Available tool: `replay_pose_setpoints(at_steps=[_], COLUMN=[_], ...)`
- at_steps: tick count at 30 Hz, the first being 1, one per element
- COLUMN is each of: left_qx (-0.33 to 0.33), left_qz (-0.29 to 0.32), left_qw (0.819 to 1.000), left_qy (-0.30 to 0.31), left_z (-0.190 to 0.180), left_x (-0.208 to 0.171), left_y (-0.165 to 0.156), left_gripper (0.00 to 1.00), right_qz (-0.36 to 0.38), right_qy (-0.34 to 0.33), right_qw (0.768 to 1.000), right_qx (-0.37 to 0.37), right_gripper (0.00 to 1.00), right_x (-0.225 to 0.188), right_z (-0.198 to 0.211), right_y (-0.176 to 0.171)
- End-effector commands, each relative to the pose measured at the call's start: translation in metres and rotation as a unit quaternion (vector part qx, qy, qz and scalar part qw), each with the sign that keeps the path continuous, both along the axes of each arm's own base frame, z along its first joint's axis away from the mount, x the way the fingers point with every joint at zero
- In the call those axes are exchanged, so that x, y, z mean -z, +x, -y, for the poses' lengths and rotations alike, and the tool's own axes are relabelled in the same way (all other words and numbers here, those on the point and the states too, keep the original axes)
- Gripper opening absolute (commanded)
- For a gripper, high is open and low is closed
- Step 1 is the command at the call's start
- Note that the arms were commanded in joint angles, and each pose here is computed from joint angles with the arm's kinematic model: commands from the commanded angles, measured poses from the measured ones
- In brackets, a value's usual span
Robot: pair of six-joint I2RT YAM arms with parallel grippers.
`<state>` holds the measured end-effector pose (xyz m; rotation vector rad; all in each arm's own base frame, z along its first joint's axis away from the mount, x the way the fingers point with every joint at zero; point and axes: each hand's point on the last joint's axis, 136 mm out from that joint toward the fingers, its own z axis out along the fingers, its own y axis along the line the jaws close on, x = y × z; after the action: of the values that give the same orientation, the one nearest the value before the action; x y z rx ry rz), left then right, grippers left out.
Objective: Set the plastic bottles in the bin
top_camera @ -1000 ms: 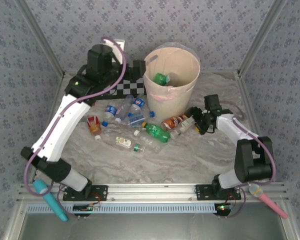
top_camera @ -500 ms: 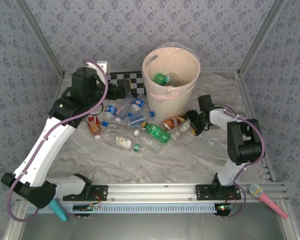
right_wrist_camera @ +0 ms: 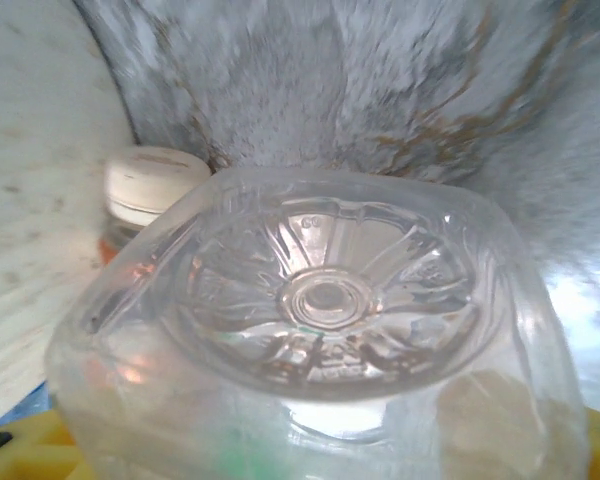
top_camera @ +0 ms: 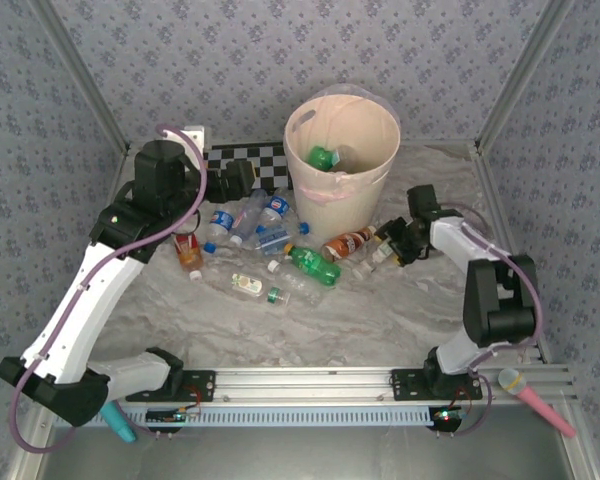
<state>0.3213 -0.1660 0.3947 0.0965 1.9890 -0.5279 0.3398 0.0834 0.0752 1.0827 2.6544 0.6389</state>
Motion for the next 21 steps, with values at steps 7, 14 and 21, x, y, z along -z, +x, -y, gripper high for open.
replay_pose_setpoints(at_steps=[7,14,21], left_qx=[0.01,0.022,0.021], left_qz=[0.006,0.003,0.006], left_qw=[1.0,1.0,0.999], left_qy=[-0.014,-0.021,-0.025], left_z=[0.011,0.021,0.02], left_x=[-0.009,-0.011,-0.016], left_y=[0.016,0.025,0.023], left_gripper=[1.0,1.0,1.0], right_qz=[0.108,0.264,0.383], right_qy=[-0.086,-0.156,-0.175], right_qw=[0.989,0.949,0.904], right_qx=[0.057,0.078,0.074], right_gripper=[0.59,0.58,0.58], right_x=[-0.102,-0.223,-0.315], right_z=[0.063,0.091,0.089], right_y=[-0.006,0.011,0.031])
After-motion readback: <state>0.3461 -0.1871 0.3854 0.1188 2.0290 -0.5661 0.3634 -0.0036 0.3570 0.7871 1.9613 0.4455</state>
